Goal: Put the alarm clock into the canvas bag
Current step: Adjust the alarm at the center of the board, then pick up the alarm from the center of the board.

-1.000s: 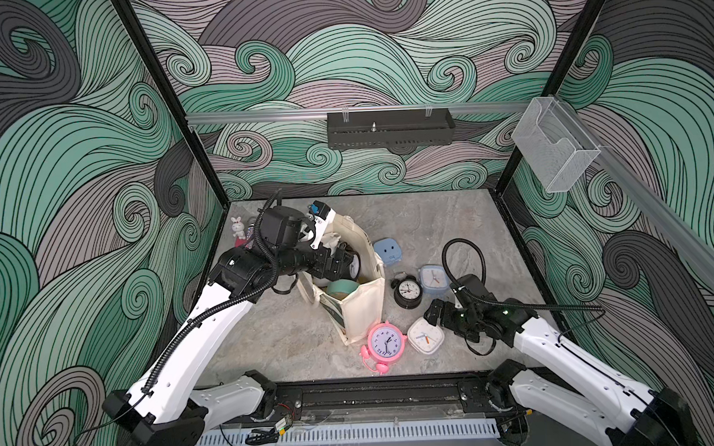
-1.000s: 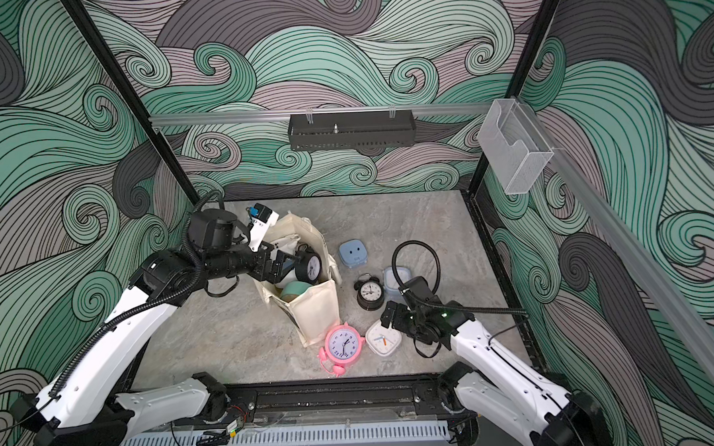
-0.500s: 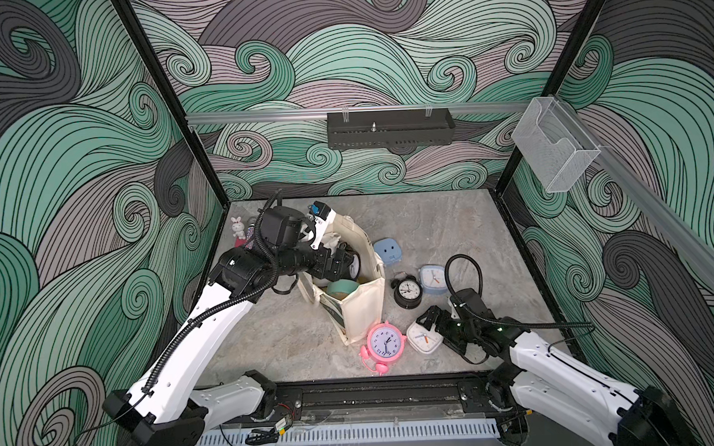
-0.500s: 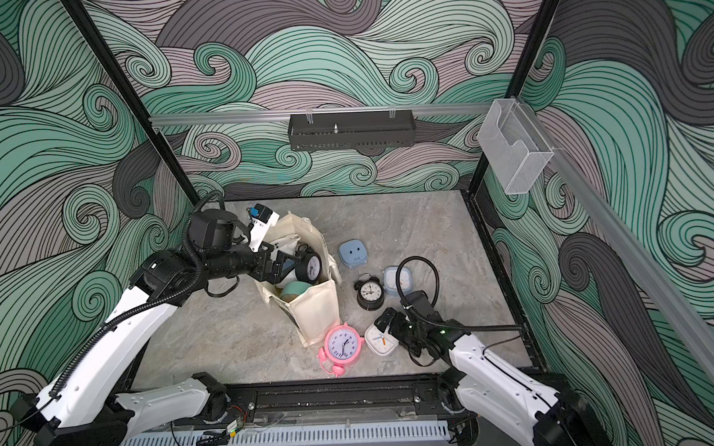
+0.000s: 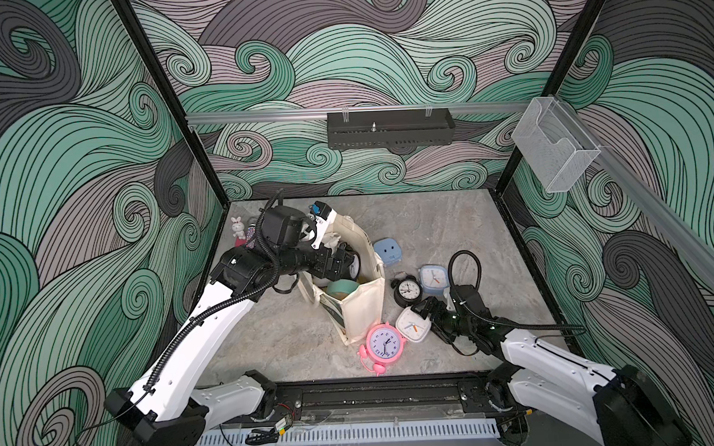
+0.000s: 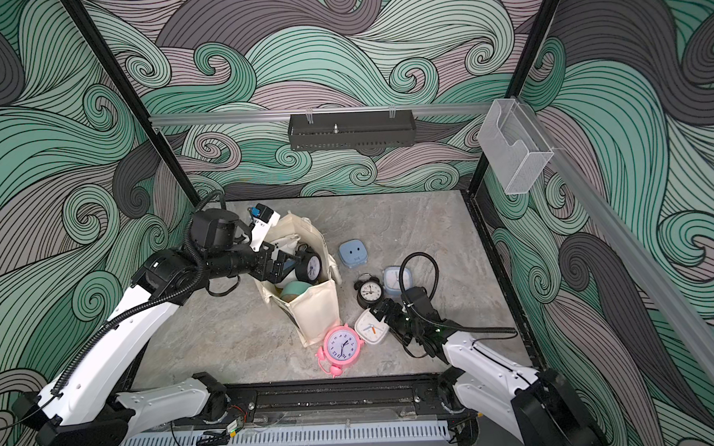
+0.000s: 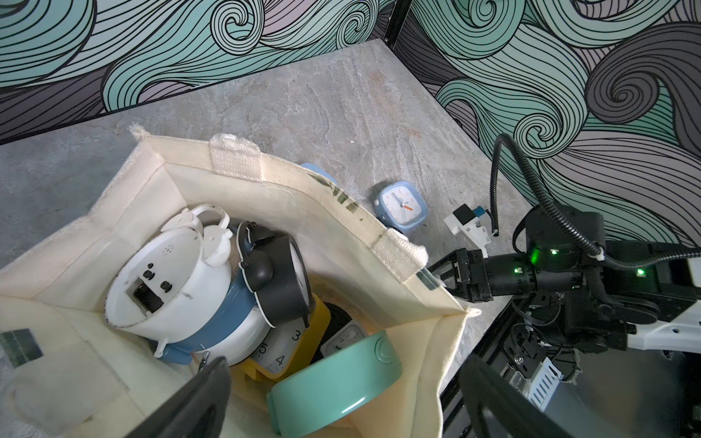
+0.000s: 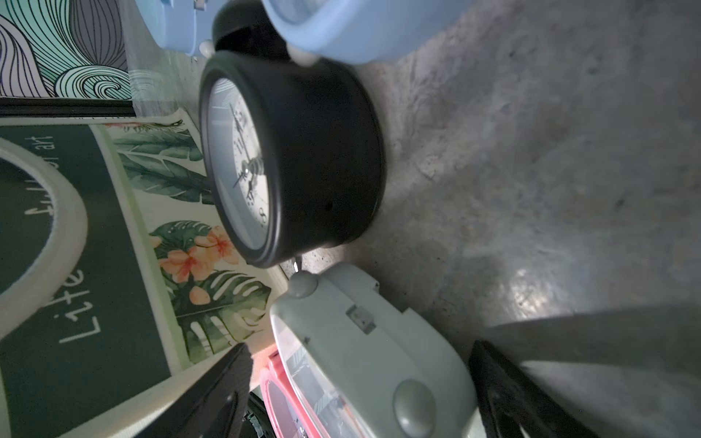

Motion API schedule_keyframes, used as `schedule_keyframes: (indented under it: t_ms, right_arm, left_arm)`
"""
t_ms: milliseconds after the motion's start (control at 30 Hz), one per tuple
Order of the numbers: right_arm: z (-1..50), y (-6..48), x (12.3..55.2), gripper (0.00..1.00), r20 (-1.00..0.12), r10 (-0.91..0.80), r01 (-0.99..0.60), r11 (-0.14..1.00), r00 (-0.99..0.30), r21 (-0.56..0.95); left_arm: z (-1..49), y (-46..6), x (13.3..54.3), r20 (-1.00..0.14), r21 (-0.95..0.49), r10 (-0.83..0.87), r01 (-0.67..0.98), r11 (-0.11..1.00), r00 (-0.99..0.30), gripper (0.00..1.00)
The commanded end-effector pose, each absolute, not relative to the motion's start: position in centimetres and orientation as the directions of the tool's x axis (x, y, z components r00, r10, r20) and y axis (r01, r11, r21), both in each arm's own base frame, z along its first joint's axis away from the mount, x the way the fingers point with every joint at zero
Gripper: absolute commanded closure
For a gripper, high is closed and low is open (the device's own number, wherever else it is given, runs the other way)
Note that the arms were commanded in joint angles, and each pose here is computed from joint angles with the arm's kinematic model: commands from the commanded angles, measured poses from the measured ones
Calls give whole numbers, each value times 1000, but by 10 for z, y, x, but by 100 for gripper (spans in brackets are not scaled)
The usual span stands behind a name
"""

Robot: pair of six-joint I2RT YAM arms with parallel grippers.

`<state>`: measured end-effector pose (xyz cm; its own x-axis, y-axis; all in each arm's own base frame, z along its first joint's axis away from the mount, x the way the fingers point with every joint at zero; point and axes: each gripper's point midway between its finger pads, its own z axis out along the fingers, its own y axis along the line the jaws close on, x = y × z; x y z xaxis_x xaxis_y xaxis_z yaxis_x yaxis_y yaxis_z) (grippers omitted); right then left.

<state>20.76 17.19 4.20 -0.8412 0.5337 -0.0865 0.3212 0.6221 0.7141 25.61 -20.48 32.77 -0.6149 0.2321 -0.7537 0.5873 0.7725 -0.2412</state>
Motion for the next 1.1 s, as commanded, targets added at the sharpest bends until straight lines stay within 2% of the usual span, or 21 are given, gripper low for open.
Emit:
schedule_keyframes:
  t_ms: [0,200,500,767,1067]
  right_arm:
    - [57,186,224,10,-129,499,235,601,-857,764]
    - [55,200,231,10,-153,443,156,586,-884,795]
    - [43,178,218,8,-182,400,166,692,-898,703]
    - [34,180,200,10,-162,354,135,681,-921,720]
    - [25,192,211,10,-189,286,66,693,-939,718]
  left_arm:
    - [337,-206,258,-768,-240,224,594,768,-600,4]
    - [336,-206,258,-767,-242,221,590,770,-603,4]
    - [343,-207,252,-763,-273,204,592,758,-613,8]
    - [341,-211,252,-753,-297,199,594,748,-627,10]
    - [347,-211,247,-756,-306,194,599,740,-626,11]
